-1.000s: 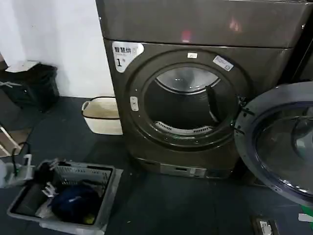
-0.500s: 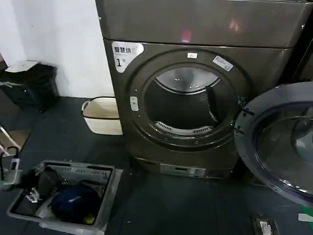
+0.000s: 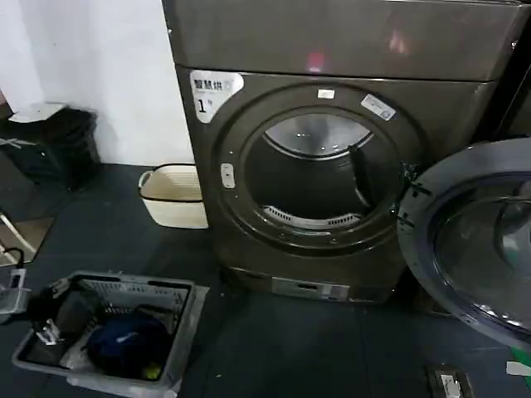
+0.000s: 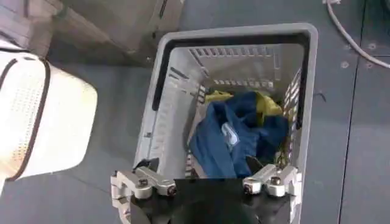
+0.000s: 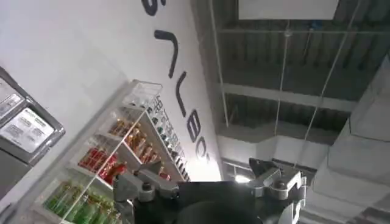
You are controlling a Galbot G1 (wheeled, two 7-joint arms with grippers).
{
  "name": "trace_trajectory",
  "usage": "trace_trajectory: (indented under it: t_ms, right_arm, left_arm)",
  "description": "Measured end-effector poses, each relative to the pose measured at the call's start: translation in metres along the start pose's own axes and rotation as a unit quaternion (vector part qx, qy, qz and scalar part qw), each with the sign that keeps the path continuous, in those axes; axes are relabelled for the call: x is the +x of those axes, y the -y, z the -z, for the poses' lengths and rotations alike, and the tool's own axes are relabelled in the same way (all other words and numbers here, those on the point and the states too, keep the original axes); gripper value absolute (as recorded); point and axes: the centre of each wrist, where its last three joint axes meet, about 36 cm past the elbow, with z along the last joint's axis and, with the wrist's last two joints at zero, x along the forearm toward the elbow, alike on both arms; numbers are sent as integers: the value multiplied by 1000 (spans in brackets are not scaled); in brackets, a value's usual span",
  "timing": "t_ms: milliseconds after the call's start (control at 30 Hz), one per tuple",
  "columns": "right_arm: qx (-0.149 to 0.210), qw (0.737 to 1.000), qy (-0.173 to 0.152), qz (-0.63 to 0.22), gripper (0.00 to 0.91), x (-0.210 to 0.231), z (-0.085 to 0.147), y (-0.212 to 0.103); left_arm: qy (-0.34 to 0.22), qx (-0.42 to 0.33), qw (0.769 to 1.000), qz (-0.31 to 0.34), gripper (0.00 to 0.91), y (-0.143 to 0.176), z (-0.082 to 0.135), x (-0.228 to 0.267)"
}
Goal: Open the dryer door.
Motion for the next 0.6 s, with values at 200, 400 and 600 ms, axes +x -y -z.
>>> trace_trajectory:
  t_ms: [200,400,600]
  right_arm:
    - [1,1000,1,0,907,-1,0,0]
    - [1,1000,0,0,907,1,0,0]
    - [2,1000,-2,0,907,1,-2,1]
  left_arm:
    - [2,-2,1000,-3,907,1,0,-1]
    - [2,-6,1000,-5,907,1,1,1]
    - [2,-7,1000,-4,907,0,1,3]
